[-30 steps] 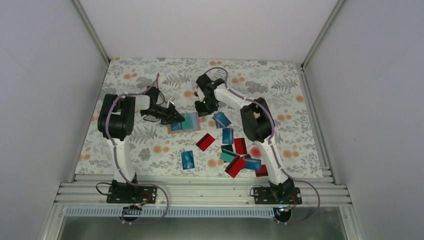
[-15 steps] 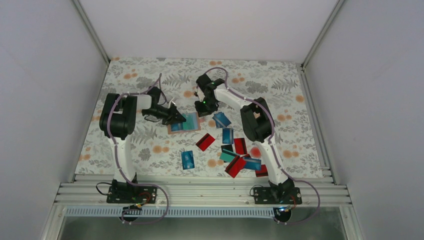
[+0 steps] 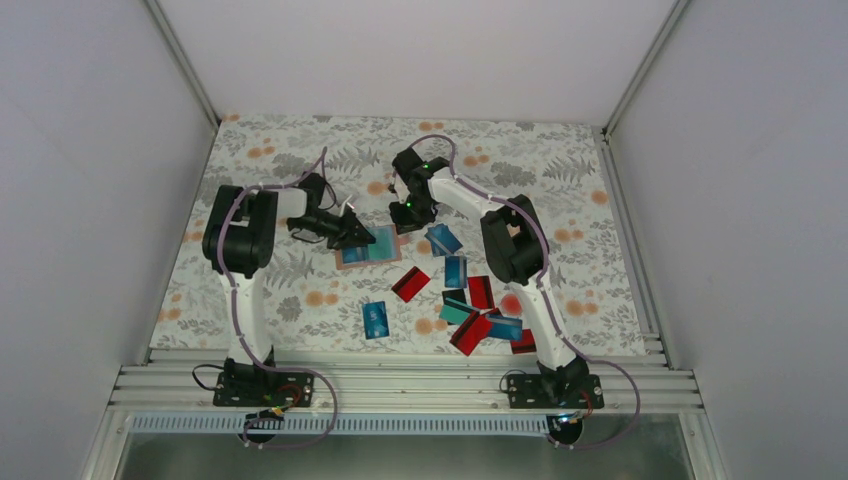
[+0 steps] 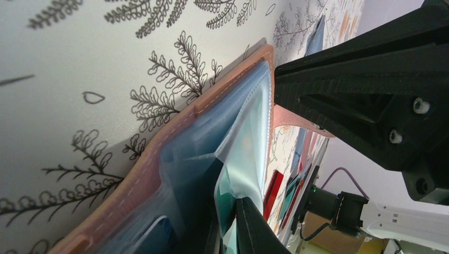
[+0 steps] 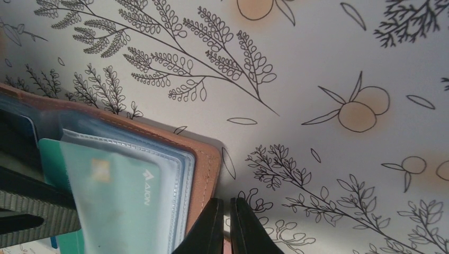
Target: Put the credit cards into the card holder
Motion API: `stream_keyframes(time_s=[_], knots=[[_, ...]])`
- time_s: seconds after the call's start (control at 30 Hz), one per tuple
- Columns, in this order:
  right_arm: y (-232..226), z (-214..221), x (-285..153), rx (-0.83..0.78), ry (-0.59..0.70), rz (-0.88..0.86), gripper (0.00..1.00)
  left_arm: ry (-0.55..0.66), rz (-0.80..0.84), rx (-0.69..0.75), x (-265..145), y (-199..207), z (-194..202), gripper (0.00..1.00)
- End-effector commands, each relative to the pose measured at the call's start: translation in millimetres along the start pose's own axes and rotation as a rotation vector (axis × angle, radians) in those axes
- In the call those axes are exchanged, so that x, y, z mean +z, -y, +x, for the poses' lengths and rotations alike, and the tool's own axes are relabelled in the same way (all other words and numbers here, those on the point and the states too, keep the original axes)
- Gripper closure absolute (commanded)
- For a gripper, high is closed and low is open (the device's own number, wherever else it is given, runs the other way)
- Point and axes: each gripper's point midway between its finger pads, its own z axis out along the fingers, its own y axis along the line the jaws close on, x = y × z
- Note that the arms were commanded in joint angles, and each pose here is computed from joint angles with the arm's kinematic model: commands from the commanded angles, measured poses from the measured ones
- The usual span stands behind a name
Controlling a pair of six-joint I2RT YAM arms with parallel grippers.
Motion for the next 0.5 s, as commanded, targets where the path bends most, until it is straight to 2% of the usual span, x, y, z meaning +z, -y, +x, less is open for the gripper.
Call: stream_keyframes(time_s=[0.0,0.3,0.47], knots=[[-8.9,16.4,15.3,-0.003,-0.059,-0.031,0.96,0.007,-0.039,-0.016,8.7,-6.5,-2.8,0.92],[-7.1,21.7,17.4,-0.003,-0.069,-0.032,0.96,0.024,-0.035,-0.034,11.0,-4.8,-8.0,0.9],[-8.2,21.7,17.2,-0.003,-0.069,-0.035,0.96,0.016,-0.047,-0.03,12.4,-4.0,-5.3,0.83]])
